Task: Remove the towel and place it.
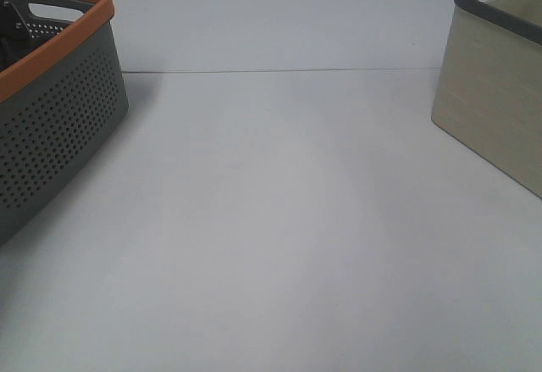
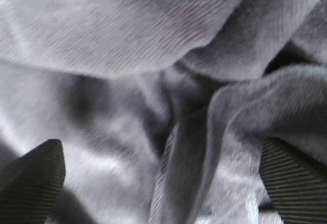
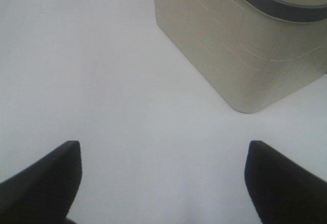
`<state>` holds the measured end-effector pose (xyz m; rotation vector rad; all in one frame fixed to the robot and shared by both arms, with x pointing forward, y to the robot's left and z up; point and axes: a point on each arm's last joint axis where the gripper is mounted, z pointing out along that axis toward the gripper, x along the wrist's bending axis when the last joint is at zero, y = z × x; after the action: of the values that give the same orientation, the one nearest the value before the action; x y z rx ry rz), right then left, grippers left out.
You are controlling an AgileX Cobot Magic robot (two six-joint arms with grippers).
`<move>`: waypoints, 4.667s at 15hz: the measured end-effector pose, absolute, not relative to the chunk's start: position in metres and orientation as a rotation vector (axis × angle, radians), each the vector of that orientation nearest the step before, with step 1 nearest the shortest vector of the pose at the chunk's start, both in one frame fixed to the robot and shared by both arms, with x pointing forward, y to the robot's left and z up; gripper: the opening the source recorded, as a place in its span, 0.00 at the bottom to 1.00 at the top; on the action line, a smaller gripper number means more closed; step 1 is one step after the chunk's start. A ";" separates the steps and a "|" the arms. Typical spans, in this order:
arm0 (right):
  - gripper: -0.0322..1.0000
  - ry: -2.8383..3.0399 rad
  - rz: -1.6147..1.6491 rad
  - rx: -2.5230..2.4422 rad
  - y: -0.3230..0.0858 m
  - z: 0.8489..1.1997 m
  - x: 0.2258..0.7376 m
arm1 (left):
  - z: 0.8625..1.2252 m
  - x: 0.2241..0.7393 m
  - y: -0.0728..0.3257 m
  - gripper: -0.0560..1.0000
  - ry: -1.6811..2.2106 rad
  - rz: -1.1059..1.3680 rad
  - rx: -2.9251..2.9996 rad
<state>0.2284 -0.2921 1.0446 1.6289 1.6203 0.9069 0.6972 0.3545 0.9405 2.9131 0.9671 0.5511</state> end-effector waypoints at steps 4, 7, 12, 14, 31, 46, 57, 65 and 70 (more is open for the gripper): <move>0.78 1.621 0.908 1.629 -0.292 1.045 0.228 | 0.934 0.699 0.350 0.66 0.954 0.544 2.913; 0.78 1.621 0.908 1.629 -0.292 1.045 0.228 | 0.934 0.699 0.350 0.51 0.954 0.544 2.913; 0.78 1.621 0.908 1.629 -0.292 1.045 0.228 | 0.934 0.700 0.347 0.45 0.982 0.532 2.867; 0.78 1.621 0.908 1.629 -0.292 1.045 0.228 | 0.934 0.700 0.346 0.34 0.994 0.526 2.851; 0.78 1.621 0.908 1.629 -0.292 1.045 0.228 | 1.130 0.613 0.326 0.05 1.180 0.726 2.526; 0.78 1.621 0.908 1.629 -0.292 1.045 0.228 | 1.319 0.510 0.284 0.05 0.710 1.010 2.053; 0.78 1.723 1.081 1.586 -0.277 1.054 0.239 | 1.311 0.530 0.180 0.05 0.275 0.950 2.016; 0.78 1.865 1.188 1.493 -0.266 1.065 0.271 | 1.261 0.563 0.090 0.05 0.148 0.912 2.088; 0.78 1.855 1.213 1.464 -0.265 1.067 0.272 | 1.251 0.564 0.074 0.05 0.137 0.864 2.099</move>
<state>0.2724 -0.2653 1.0673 1.4642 1.8549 1.2133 0.5643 0.0739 1.2512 2.0987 0.1371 0.8642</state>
